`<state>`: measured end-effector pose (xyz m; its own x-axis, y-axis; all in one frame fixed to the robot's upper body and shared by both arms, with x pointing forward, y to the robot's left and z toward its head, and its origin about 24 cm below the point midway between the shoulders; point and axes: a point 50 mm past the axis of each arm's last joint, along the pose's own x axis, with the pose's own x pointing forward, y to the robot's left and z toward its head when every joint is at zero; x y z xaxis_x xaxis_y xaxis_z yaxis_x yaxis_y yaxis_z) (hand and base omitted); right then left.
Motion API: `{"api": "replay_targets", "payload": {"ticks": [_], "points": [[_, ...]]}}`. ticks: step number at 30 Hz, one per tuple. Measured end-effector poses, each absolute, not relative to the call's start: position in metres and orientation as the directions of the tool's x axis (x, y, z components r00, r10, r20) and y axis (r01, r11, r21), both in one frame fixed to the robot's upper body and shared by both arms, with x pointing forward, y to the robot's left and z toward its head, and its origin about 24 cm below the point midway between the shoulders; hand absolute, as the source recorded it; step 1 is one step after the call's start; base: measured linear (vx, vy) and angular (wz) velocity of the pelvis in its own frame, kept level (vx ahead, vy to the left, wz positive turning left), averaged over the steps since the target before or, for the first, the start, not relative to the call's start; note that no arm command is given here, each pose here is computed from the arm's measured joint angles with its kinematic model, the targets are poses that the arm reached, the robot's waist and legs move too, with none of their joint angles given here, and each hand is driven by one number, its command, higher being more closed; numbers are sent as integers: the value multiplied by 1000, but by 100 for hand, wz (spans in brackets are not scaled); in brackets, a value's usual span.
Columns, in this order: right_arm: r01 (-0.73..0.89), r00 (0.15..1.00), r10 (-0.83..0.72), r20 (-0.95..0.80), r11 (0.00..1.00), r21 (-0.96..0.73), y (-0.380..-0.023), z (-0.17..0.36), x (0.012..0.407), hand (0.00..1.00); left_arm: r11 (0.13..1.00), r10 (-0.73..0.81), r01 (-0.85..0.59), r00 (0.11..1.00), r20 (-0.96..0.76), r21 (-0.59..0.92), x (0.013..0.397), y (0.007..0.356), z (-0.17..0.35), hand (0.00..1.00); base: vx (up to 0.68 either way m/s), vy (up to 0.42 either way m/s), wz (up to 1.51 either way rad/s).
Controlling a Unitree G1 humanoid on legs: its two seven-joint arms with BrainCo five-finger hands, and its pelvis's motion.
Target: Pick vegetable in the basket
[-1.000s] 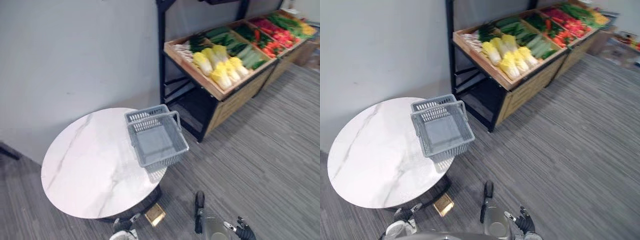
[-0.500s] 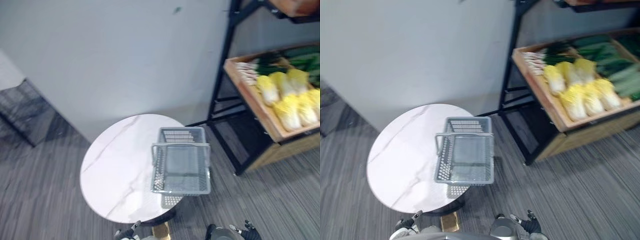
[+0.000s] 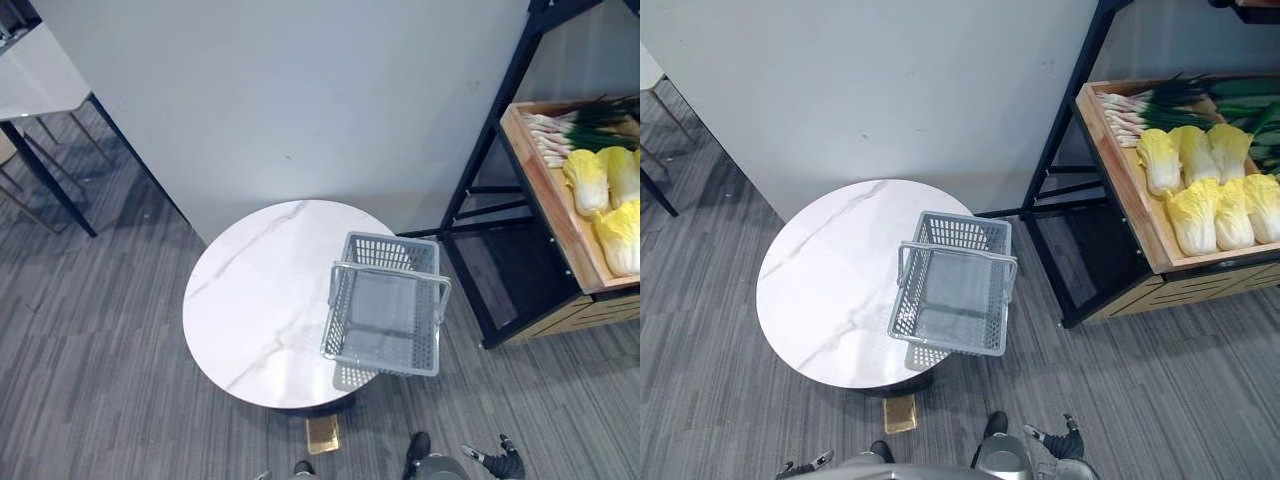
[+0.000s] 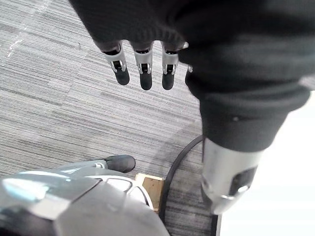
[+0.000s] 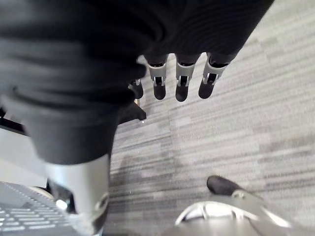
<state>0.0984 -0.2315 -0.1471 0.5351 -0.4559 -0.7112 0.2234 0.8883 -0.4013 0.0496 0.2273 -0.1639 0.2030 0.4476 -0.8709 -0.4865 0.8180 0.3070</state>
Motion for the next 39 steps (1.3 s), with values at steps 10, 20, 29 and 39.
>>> {"api": "replay_targets", "payload": {"ticks": [10, 20, 29, 39], "points": [[333, 910, -416, 3, 724, -605, -279, 5, 252, 0, 845, 483, -393, 266, -834, 363, 65, 264, -151, 0, -82, 1, -8], [144, 972, 32, 234, 708, -691, -219, 95, 313, 0, 838, 497, -407, 297, -815, 363, 81, 271, -145, 0, 94, 12, 5], [-36, 973, 203, 111, 607, -794, -199, 100, 341, 0, 838, 504, -416, 340, -794, 353, 91, 272, -141, 0, 18, 32, 13], [-87, 989, 146, -8, 544, -835, -217, 90, 352, 0, 856, 475, -403, 362, -802, 325, 91, 260, -144, 0, -54, -3, 6]]}}
